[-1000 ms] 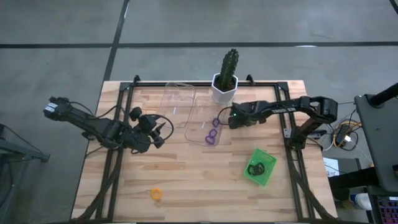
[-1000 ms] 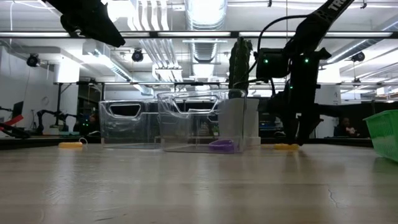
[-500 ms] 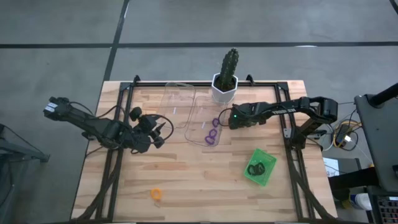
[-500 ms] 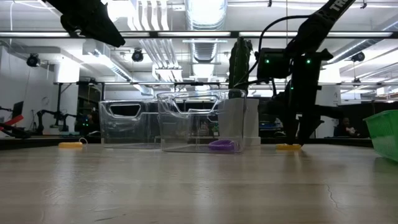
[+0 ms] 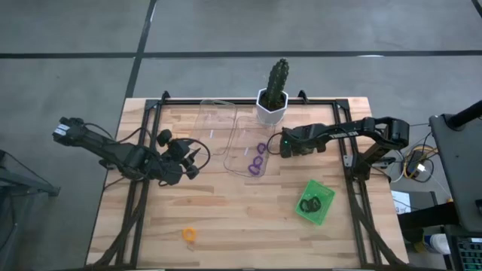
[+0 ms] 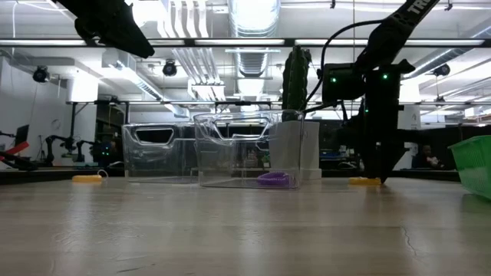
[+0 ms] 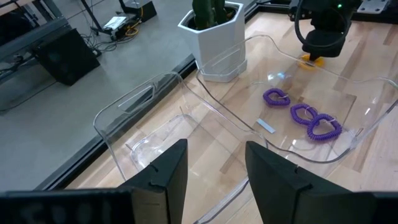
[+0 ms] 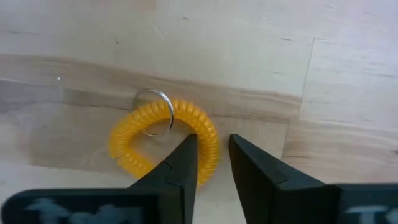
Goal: Sort spring keychains
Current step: Put the right yellow spring keychain into the left transparent bin
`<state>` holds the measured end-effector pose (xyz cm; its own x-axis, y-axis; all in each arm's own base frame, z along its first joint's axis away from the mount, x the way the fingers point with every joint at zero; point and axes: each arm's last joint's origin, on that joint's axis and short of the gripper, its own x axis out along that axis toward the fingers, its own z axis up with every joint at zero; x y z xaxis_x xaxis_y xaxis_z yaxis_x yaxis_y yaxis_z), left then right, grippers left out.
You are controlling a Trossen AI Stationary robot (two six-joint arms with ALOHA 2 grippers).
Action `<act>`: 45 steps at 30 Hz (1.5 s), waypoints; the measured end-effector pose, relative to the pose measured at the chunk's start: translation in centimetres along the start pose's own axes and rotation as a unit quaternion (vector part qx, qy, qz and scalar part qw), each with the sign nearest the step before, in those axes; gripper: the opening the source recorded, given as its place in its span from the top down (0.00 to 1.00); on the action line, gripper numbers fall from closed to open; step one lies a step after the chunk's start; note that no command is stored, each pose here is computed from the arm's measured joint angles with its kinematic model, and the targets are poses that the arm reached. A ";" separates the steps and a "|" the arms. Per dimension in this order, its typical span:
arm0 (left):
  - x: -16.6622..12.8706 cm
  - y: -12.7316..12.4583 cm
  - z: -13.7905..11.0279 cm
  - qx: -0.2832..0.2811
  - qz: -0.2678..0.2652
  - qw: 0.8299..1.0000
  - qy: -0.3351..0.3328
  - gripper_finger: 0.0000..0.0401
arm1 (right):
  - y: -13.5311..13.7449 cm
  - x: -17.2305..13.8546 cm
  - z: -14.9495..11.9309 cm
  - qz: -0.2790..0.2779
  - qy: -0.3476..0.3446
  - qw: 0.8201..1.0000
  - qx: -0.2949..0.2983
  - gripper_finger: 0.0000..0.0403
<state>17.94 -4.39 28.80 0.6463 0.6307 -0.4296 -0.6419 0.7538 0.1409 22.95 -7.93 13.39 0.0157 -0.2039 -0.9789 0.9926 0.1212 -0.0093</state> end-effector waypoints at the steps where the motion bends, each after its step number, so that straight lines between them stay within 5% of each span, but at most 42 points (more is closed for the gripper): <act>1: 0.0 0.0 0.0 0.000 0.000 1.000 0.000 0.62 | 0.0 0.0 0.0 0.000 0.000 1.000 0.000 0.80; 7: 0.0 0.0 0.0 0.000 0.000 1.000 0.000 0.62 | 0.0 0.0 0.0 0.000 0.003 1.000 -0.005 0.94; 14: 0.0 0.0 0.0 0.000 0.000 1.000 0.000 0.62 | -0.3 -0.6 -0.2 0.020 0.030 0.999 -0.018 0.96; 26: 0.0 0.0 0.0 -0.001 0.000 1.000 0.000 0.62 | -1.8 -8.5 -1.3 0.211 -0.023 0.977 -0.032 0.97; 30: 0.0 0.0 0.0 -0.004 -0.001 1.000 0.000 0.62 | -2.0 -12.0 -2.2 0.329 -0.066 0.941 -0.047 0.97; 36: 0.0 -0.3 0.6 -0.035 -0.013 0.999 -0.018 0.62 | -0.7 -16.6 -3.5 0.505 -0.161 0.844 -0.088 0.97; 40: -0.1 -0.8 1.4 -0.072 -0.037 0.996 -0.042 0.62 | 0.6 -17.9 -4.3 0.563 -0.204 0.794 -0.109 0.97; 45: -0.4 -1.7 2.6 -0.095 -0.121 0.986 -0.057 0.62 | 3.0 -17.9 -5.2 0.602 -0.220 0.757 -0.124 0.97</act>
<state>19.86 -5.42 31.01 0.8256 0.4616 -0.3246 -0.5219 0.8433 -0.1282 25.06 1.13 29.80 0.9846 -0.0976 -0.1451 0.1736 0.6446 0.7446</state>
